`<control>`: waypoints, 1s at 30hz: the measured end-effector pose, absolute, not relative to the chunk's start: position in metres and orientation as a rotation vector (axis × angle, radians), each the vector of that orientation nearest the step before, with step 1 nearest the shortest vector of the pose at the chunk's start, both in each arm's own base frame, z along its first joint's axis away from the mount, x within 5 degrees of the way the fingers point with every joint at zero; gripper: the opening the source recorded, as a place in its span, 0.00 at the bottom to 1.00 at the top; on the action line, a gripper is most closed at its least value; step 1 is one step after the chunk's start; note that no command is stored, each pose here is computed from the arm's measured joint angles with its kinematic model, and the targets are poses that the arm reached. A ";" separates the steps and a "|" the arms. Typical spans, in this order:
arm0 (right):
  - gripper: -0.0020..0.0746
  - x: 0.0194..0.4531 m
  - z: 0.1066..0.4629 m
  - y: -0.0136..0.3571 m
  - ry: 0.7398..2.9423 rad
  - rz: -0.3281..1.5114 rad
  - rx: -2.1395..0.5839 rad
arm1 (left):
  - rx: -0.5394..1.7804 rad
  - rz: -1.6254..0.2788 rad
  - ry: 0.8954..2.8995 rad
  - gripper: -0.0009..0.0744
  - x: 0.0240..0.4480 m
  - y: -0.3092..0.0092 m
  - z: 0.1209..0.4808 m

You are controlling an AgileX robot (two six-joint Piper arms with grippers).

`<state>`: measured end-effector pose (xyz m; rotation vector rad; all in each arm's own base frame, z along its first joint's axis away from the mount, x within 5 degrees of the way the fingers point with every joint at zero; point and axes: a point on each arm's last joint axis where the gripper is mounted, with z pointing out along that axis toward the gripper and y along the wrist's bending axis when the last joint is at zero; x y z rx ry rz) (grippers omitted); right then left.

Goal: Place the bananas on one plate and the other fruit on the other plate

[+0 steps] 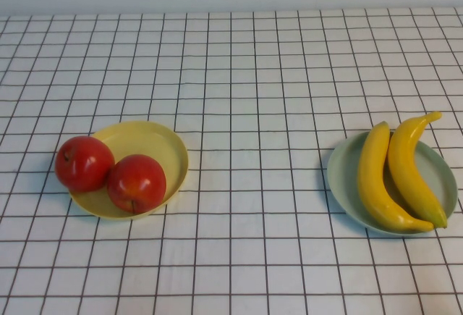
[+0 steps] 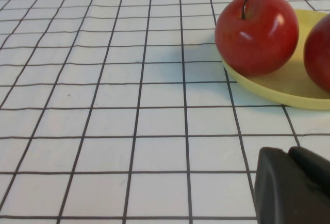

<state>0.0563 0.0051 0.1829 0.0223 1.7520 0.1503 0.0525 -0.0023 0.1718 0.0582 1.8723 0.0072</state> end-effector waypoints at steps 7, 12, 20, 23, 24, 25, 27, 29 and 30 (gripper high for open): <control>0.01 0.054 0.178 0.005 1.797 0.147 0.020 | 0.058 0.007 1.872 0.01 0.052 -0.002 0.172; 0.01 0.053 0.175 0.005 1.839 0.145 0.019 | 0.058 0.007 1.872 0.01 0.052 -0.002 0.172; 0.01 0.053 0.174 0.005 1.845 0.149 0.021 | 0.058 0.007 1.872 0.01 0.052 -0.002 0.172; 0.01 0.053 0.174 0.005 1.845 0.149 0.021 | 0.058 0.007 1.872 0.01 0.052 -0.002 0.172; 0.01 0.053 0.174 0.005 1.845 0.149 0.021 | 0.058 0.007 1.872 0.01 0.052 -0.002 0.172; 0.01 0.053 0.174 0.005 1.845 0.150 0.022 | 0.058 0.007 1.872 0.01 0.052 -0.002 0.172; 0.01 0.053 0.174 0.005 1.845 0.150 0.022 | 0.058 0.007 1.872 0.01 0.052 -0.002 0.172; 0.01 0.053 0.174 0.005 1.845 0.150 0.022 | 0.058 0.007 1.872 0.01 0.052 -0.002 0.172; 0.01 0.053 0.174 0.005 1.845 0.150 0.022 | 0.058 0.007 1.872 0.01 0.052 -0.002 0.172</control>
